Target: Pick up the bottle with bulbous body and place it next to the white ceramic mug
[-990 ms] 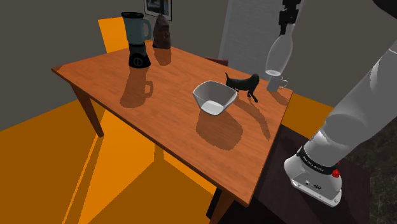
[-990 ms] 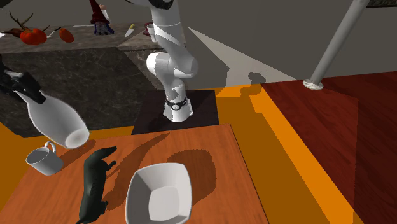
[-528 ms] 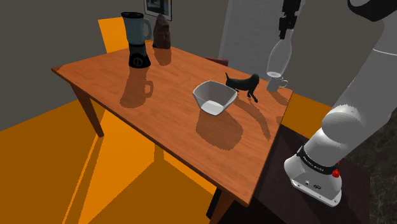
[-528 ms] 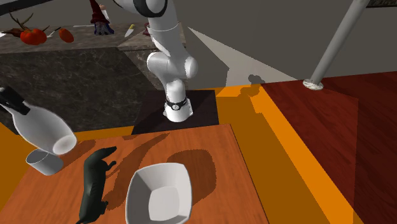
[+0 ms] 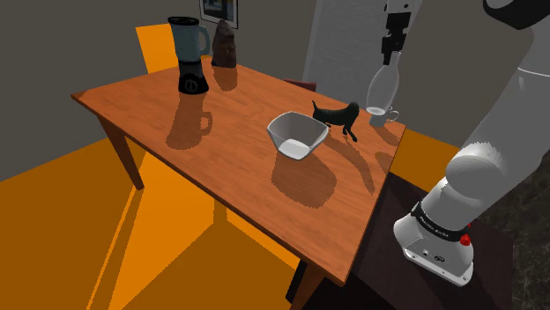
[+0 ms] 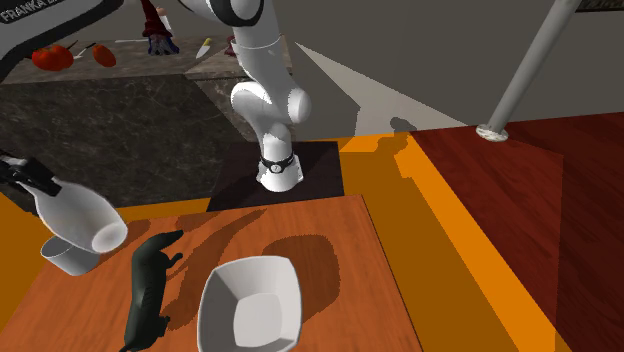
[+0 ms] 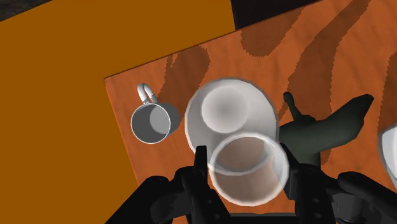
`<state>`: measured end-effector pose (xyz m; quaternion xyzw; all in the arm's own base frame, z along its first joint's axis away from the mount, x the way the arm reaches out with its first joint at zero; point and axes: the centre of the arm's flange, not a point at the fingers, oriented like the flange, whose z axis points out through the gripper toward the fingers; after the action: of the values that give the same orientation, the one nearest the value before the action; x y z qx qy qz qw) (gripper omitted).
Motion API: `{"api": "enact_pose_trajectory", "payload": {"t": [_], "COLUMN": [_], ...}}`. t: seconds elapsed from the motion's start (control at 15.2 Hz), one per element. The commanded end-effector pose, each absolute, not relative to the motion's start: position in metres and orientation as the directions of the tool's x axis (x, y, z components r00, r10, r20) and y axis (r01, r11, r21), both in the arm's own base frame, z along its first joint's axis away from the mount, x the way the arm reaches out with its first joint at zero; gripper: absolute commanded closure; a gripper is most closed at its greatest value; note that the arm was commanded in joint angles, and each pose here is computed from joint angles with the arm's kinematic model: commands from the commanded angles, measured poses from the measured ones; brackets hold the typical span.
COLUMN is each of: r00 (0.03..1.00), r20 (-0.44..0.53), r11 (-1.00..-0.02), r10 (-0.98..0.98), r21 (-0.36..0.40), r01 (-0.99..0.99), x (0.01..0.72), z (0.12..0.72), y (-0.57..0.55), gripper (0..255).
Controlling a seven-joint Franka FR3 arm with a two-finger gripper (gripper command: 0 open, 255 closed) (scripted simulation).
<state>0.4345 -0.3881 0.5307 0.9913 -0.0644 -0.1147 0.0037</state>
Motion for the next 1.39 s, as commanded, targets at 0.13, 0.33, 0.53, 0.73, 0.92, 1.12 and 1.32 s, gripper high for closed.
{"api": "enact_pose_trajectory", "payload": {"t": [0.13, 0.33, 0.53, 0.73, 0.92, 1.12, 1.32], "r00": [0.966, 0.966, 0.966, 0.966, 0.966, 0.966, 0.966], "r20": [-0.226, -0.226, -0.226, -0.226, -0.226, -0.226, -0.226], "r11": [-0.992, -0.992, -0.992, -0.992, -0.992, -0.992, -0.992], "r10": [-0.129, -0.129, -0.129, -0.129, -0.129, -0.129, -0.129], "r21": [0.023, 0.023, 0.023, 0.023, 0.023, 0.023, 0.023], "r01": [-0.127, -0.127, -0.127, -0.127, -0.127, -0.127, -0.127], "x": [0.434, 0.434, 0.434, 0.434, 0.434, 0.434, 0.434], "z": [0.51, 0.494, 0.478, 0.462, 0.446, 0.43, 0.42], "y": [-0.388, -0.388, -0.388, -0.388, -0.388, -0.388, -0.388], "gripper": [255, 255, 255, 255, 255, 255, 255]}}
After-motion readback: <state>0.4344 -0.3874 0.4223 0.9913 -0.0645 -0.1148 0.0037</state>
